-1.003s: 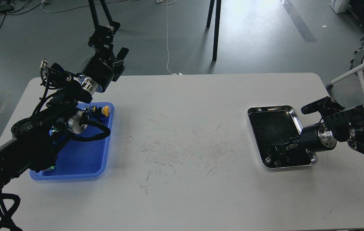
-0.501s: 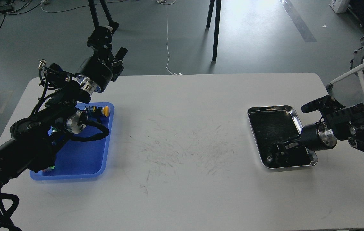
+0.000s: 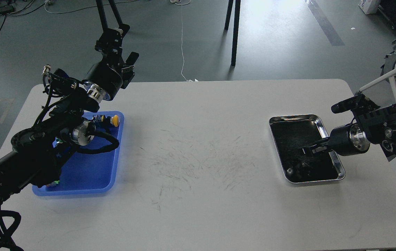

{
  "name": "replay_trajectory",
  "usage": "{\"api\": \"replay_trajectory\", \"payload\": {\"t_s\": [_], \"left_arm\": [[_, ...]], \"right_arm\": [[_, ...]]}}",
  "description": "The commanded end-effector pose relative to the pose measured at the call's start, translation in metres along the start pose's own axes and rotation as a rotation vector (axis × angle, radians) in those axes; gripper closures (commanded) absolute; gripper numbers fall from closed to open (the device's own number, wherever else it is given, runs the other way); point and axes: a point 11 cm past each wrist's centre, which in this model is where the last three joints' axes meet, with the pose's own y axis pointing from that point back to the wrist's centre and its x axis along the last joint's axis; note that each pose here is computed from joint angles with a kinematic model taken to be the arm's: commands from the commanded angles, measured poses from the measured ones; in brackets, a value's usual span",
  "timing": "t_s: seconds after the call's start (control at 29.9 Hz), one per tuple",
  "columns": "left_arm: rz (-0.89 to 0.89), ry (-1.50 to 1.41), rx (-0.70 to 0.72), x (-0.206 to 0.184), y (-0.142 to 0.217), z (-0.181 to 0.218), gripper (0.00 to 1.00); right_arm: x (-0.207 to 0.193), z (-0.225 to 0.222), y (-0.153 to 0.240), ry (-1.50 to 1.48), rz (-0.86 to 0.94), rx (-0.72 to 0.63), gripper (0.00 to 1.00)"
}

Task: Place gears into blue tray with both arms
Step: 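Lift the held part and carry it toward the table center with the right gripper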

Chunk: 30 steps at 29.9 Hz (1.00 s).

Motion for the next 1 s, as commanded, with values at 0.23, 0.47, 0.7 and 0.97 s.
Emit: {"api": "replay_trajectory", "payload": {"t_s": [0.23,0.47,0.7,0.97], "left_arm": [[-0.001,-0.003,-0.001,0.000,0.000,0.001,0.02],[-0.003,-0.002,0.000,-0.001,0.000,0.000,0.02],[-0.002,-0.003,0.001,-0.001,0.000,0.000,0.02],[-0.002,-0.005,0.001,0.000,0.000,0.000,0.02]], "right_arm": [[0.015,-0.008,0.004,-0.079,0.054,0.058,0.78],[0.022,-0.012,0.005,-0.122,0.083,0.084,0.78],[0.028,-0.019,0.004,-0.189,0.113,0.130,0.78],[0.031,-0.023,0.004,-0.267,0.140,0.172,0.79]]}}
